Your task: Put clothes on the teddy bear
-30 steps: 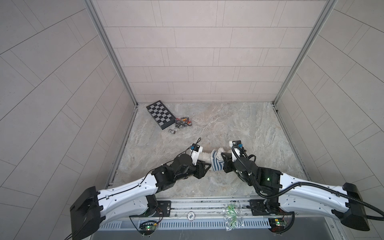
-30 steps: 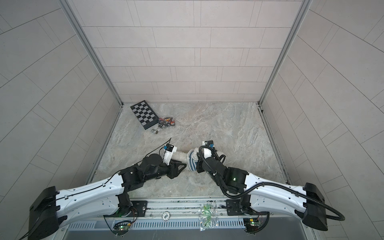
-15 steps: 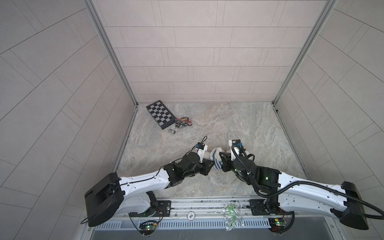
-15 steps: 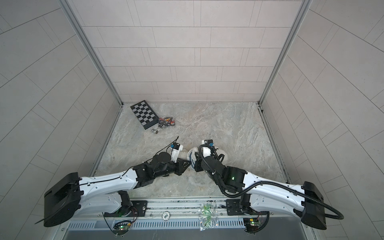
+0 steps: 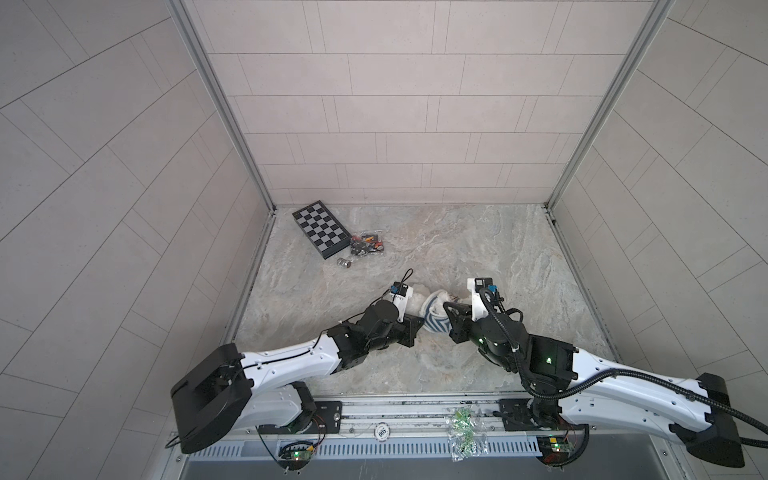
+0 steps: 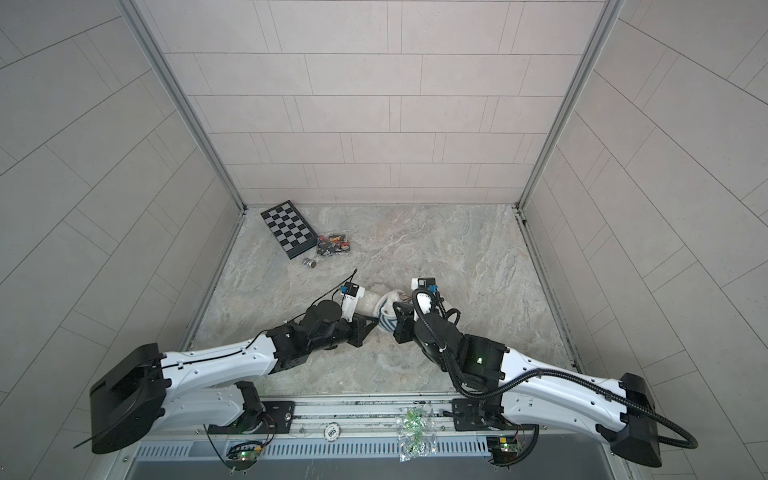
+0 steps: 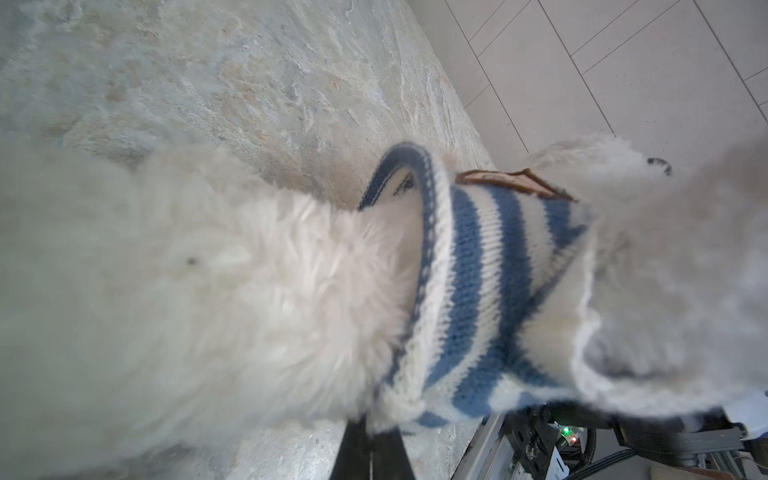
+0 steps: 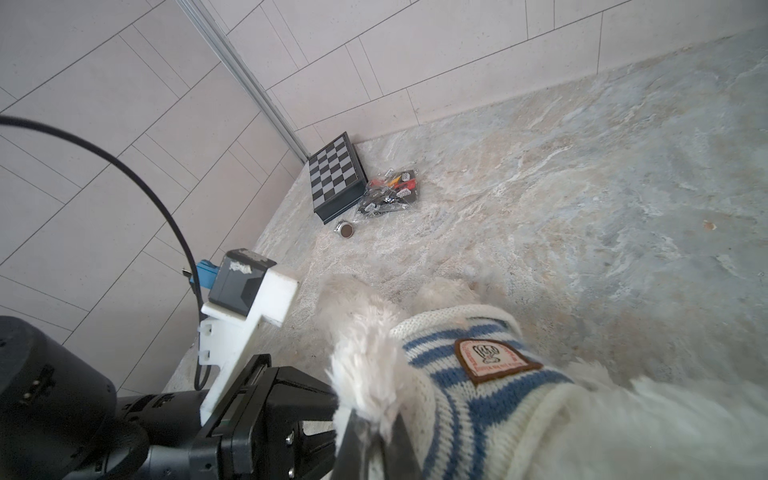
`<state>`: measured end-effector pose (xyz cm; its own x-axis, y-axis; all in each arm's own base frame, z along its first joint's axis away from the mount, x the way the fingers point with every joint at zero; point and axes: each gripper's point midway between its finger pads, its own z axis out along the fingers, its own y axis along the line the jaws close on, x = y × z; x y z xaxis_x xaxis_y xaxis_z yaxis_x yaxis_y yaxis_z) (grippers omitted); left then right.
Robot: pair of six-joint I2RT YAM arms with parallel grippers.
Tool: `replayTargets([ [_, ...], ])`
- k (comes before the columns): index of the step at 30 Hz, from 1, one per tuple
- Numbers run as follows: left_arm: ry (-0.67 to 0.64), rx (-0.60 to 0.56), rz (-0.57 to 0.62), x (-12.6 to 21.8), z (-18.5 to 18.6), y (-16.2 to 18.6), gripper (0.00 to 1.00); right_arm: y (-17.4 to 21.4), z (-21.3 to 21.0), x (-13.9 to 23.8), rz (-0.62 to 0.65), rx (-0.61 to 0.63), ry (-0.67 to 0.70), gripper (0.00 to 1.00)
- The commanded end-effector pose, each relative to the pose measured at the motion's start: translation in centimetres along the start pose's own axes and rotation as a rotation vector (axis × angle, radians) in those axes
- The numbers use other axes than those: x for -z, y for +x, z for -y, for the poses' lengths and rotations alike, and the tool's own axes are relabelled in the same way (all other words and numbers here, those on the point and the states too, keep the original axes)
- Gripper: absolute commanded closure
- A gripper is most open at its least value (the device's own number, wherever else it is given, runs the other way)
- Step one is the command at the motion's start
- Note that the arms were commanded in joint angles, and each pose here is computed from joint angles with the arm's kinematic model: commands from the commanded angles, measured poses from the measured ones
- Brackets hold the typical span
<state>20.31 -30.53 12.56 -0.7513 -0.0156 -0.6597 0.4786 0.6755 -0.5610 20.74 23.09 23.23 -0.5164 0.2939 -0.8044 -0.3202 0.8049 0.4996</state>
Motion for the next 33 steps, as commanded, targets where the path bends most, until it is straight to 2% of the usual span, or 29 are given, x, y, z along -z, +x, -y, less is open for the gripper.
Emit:
replayTargets([
  [1, -0.090, -0.009, -0.095, 0.3, -3.1, 3.3, 1.00, -0.8, 0.6, 0.4, 0.042, -0.041, 0.009, 1.00],
  [16, -0.053, -0.137, -0.146, 3.6, -1.1, 2.6, 1.00, 0.6, 2.5, -1.1, 0.007, 0.001, 0.087, 1.00],
  [27, -0.011, -0.158, -0.128, 3.2, 0.3, 1.4, 1.00, 0.4, 2.5, -1.8, -0.024, 0.038, 0.097, 1.00],
  [33, -0.039, -0.146, -0.130, 2.8, -0.7, 2.0, 1.00, 1.4, 2.6, -2.6, -0.063, 0.048, 0.085, 1.00],
])
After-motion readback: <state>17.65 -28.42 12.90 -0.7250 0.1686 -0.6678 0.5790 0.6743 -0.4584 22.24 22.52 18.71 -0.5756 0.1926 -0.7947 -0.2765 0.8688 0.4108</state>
